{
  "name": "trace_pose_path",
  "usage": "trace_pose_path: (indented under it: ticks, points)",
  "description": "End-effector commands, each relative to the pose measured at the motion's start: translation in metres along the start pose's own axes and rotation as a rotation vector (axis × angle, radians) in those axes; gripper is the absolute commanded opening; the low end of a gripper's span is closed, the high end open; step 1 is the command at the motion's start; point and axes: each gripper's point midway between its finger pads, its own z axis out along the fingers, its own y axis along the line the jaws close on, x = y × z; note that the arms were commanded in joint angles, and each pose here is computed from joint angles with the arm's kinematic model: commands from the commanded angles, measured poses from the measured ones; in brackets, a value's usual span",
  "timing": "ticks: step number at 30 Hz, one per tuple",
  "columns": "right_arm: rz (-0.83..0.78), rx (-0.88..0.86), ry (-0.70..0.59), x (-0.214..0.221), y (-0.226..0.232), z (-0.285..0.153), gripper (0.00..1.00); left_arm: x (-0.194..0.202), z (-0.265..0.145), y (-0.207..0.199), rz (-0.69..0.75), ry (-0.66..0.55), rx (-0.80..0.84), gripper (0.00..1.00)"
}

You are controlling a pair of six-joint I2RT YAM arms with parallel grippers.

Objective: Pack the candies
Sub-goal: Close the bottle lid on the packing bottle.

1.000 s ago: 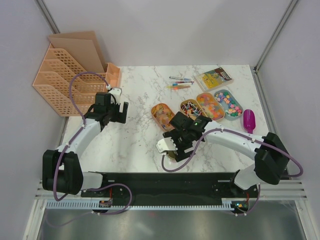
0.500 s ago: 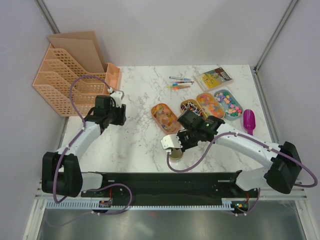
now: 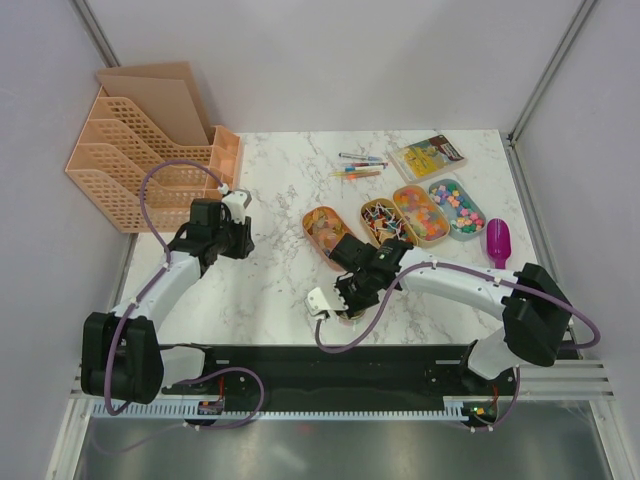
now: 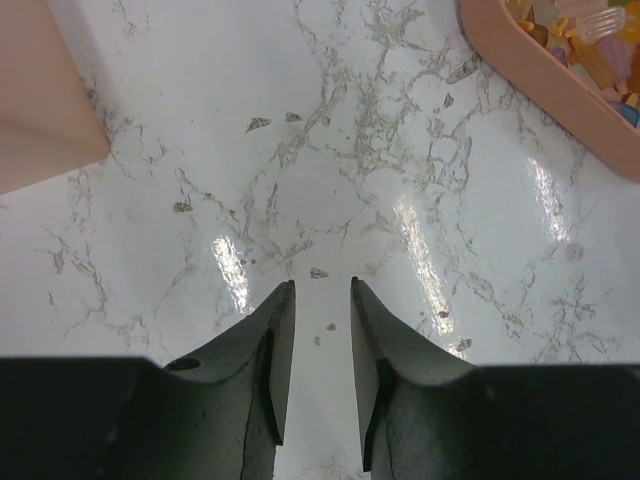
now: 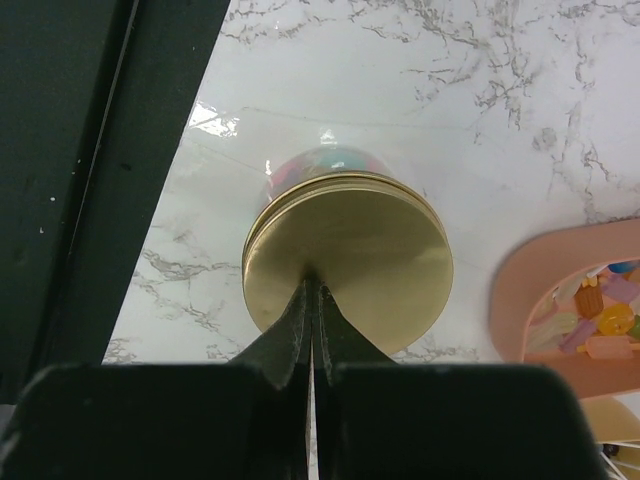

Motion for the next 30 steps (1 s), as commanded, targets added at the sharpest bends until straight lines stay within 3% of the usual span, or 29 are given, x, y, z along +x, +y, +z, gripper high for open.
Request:
trace_pose_path:
  ticks: [1, 10, 22, 30]
  points:
    - [0.036, -0.034, 0.035, 0.011, 0.010, 0.011, 0.00, -0.017, -0.004, -0.003, 0.006, -0.066, 0.018, 0.36]
    - [-0.001, 0.071, -0.053, -0.029, -0.026, -0.029, 0.00, -0.017, -0.003, -0.004, -0.004, -0.067, 0.023, 0.36]
    - [0.025, -0.075, 0.073, 0.017, 0.003, 0.031, 0.00, -0.015, -0.003, -0.002, 0.001, -0.063, 0.011, 0.36]
    - [0.021, 0.065, 0.009, -0.007, -0.024, -0.025, 0.00, -0.013, 0.000, -0.005, -0.001, -0.054, 0.033, 0.36]
